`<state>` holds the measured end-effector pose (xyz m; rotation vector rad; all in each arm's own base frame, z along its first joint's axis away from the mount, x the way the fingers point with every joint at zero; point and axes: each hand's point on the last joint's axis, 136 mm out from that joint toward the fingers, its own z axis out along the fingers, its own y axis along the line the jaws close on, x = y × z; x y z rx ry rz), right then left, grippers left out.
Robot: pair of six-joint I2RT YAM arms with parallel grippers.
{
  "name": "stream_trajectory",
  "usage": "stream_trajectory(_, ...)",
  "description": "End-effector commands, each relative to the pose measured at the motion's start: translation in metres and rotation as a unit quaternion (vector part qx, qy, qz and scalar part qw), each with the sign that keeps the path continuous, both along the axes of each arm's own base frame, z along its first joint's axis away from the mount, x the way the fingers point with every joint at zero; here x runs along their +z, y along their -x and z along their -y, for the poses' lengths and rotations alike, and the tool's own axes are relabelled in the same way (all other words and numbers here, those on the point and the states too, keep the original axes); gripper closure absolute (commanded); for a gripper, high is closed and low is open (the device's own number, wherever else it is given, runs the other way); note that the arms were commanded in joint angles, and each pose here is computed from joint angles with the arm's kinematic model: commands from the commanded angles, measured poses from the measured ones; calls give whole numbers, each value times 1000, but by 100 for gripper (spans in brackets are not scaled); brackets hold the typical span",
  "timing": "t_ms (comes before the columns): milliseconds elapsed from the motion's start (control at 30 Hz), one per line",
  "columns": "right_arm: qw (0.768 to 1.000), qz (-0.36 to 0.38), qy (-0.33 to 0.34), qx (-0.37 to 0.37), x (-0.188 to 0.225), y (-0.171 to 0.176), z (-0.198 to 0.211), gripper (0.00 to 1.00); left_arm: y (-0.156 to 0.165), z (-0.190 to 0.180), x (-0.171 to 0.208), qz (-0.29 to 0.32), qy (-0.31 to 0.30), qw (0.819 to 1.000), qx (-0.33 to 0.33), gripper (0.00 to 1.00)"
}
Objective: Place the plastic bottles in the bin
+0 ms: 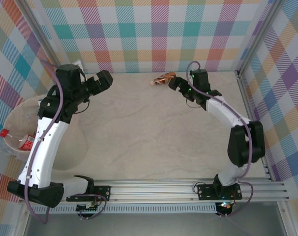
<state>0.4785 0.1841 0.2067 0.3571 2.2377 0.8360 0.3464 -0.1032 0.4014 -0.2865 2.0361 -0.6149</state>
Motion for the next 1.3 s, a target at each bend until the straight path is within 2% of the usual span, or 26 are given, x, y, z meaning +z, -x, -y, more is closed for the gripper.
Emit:
stream_trajectory(0,999,-13,-33,-18,-9,-36,-2,0,3,57,13,39,63,986,-151,0)
stream_trajectory(200,995,-44,-50,-75,-57,-101,-6,0,-7,67,-24,8,57,986,-159,0)
stream_trajectory(533,984,-69,-105,-126,-110,-168,-19,1,-20,69,-62,-9,55,988,-147,0)
stream_trajectory(767,971,-87,-118,-189,-136,-192,-11,5,-29,70,-83,-34,42,988,-143,0)
stream_trajectory(1133,966,-83,-137,-202,-165,-217,-15,11,-37,69,-99,-52,23,989,-140,0)
stream_trajectory(1267,967,-77,-137,-202,-177,-224,-17,18,-40,70,-103,-57,23,988,-141,0)
